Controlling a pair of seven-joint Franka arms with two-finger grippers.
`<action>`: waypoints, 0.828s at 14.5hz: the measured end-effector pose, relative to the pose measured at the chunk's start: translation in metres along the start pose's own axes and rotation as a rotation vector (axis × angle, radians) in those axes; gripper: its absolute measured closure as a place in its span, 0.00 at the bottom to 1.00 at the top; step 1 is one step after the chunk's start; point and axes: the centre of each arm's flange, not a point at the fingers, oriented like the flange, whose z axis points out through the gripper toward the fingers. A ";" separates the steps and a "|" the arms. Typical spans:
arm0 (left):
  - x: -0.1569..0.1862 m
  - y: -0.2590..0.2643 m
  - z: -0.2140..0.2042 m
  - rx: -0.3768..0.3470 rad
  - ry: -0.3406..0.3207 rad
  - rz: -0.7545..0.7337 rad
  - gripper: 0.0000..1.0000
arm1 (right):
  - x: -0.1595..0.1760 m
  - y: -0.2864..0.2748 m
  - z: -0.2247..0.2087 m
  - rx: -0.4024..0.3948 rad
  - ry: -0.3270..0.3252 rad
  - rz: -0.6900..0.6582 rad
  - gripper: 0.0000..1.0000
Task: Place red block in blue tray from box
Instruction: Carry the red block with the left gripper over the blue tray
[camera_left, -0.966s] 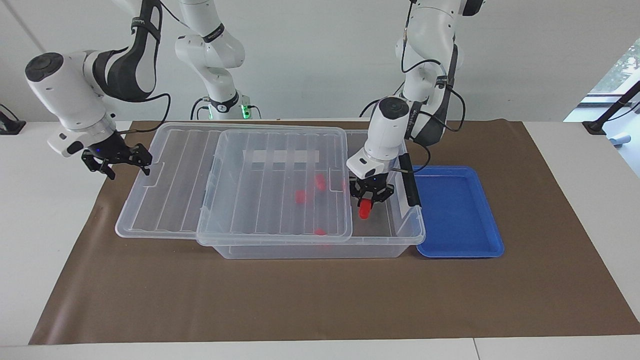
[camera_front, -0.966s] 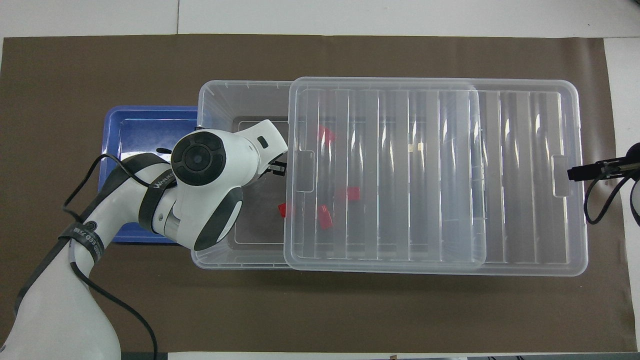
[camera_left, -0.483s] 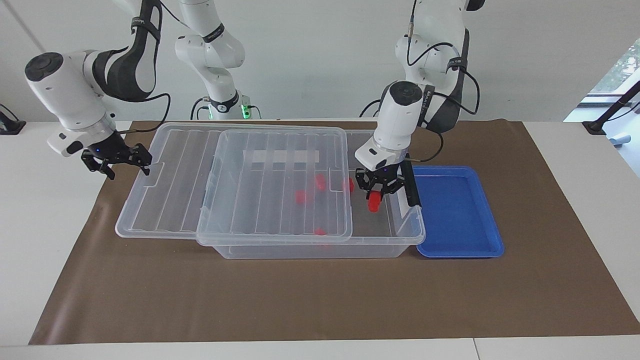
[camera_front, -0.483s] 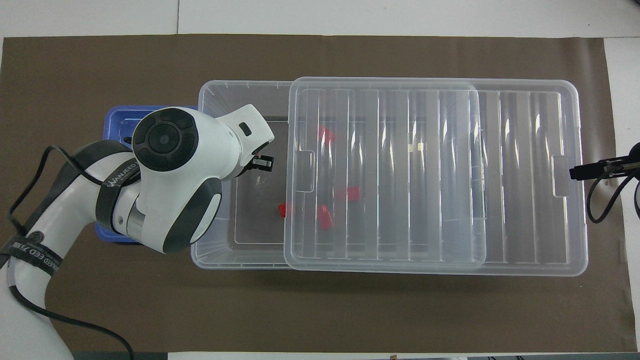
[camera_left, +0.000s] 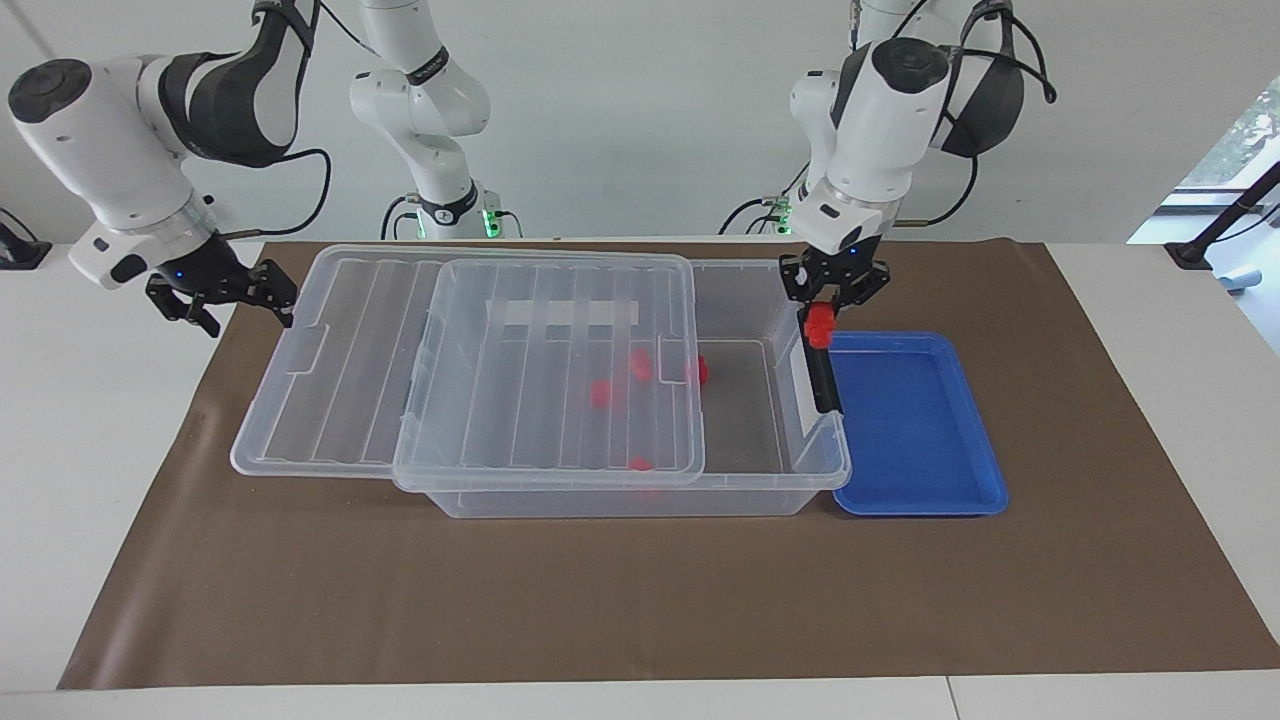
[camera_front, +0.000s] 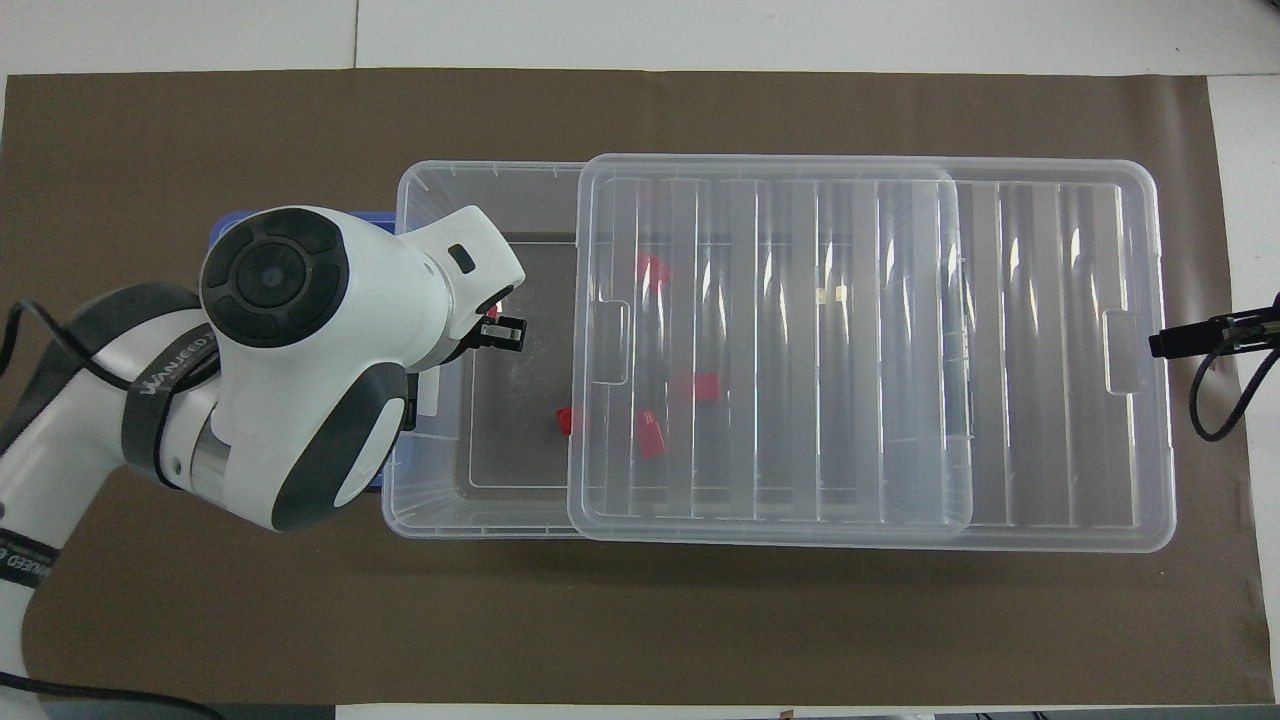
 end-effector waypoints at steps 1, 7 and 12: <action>0.002 -0.017 -0.002 0.002 -0.002 -0.029 0.66 | 0.002 -0.005 -0.008 0.001 -0.002 0.005 0.00; 0.012 -0.133 0.020 -0.020 -0.032 -0.054 0.66 | 0.008 -0.057 -0.061 -0.022 -0.033 0.084 0.00; 0.015 -0.168 0.066 -0.019 -0.010 -0.055 0.66 | 0.009 -0.088 -0.073 -0.030 -0.046 0.130 0.00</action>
